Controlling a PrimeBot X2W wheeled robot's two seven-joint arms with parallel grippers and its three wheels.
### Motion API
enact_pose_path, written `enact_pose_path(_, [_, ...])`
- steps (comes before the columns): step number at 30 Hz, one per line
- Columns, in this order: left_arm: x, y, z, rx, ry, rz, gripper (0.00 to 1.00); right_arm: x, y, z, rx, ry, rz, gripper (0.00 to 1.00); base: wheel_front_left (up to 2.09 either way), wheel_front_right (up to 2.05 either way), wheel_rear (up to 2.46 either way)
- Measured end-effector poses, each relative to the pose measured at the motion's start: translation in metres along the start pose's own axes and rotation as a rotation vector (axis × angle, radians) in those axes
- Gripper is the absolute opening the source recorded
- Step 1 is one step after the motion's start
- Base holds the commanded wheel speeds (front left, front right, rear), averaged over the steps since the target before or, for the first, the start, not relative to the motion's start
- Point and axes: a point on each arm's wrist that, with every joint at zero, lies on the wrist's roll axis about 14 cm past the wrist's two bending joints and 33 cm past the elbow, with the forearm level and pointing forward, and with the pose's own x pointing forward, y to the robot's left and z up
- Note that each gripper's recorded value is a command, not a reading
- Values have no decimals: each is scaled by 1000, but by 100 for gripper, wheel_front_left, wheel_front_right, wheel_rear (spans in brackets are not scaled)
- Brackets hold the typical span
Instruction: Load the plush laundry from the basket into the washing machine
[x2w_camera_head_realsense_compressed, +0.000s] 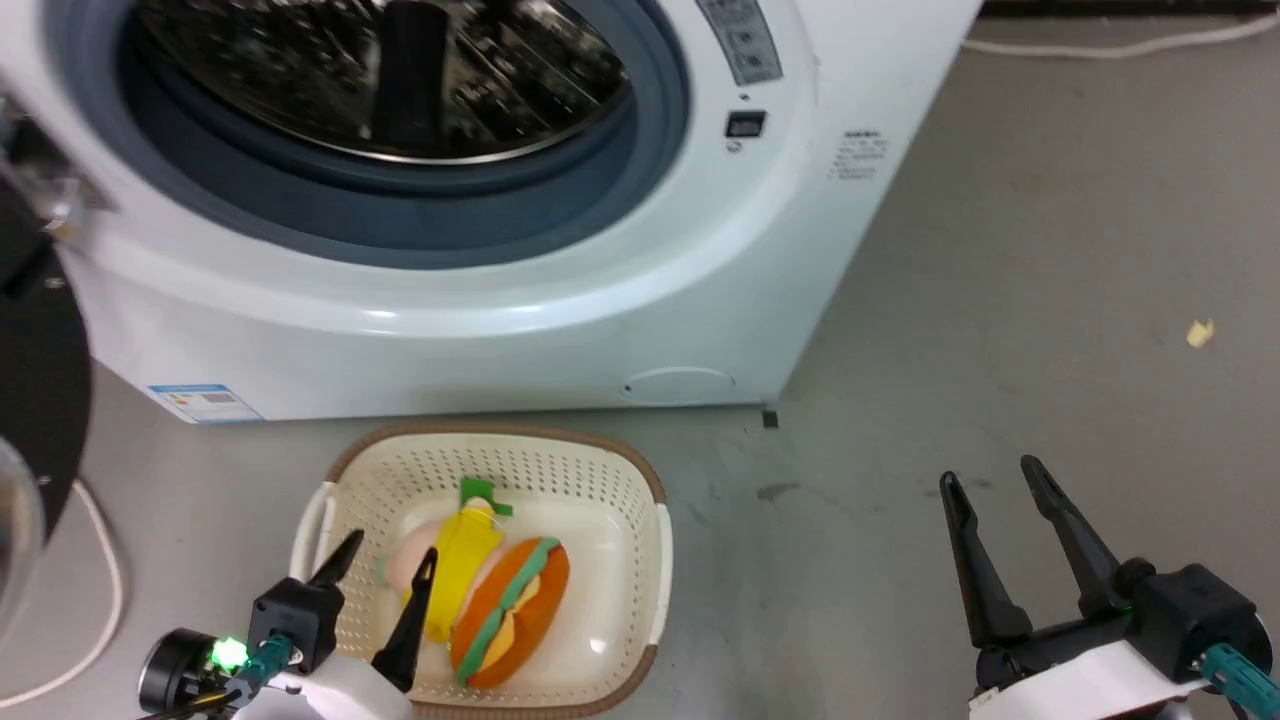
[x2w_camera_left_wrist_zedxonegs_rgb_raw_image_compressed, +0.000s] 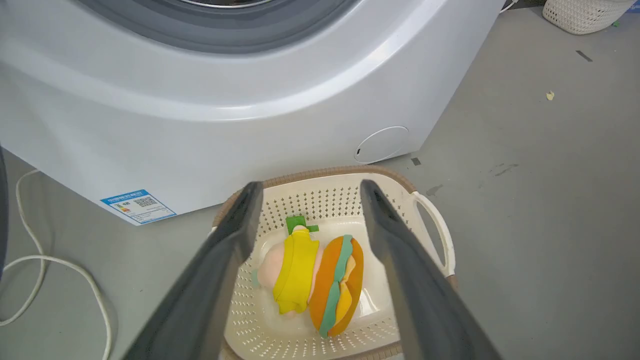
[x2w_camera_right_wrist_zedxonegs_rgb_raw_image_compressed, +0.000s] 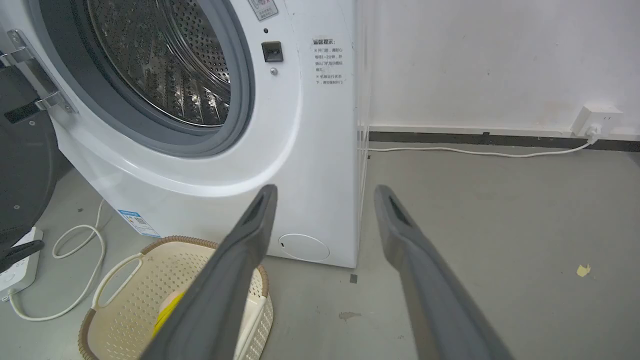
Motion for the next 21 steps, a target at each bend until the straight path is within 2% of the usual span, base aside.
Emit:
enact_pose_path(11, [26, -17, -64, -5, 196, -136, 100, -4, -8, -14, 47, 34, -41, 100, 0, 0, 0])
enact_pose_path(21, [42, -17, -117, -11, 354, -219, 100, -11, -15, -28, 82, 78, -88, 100, 0, 0, 0])
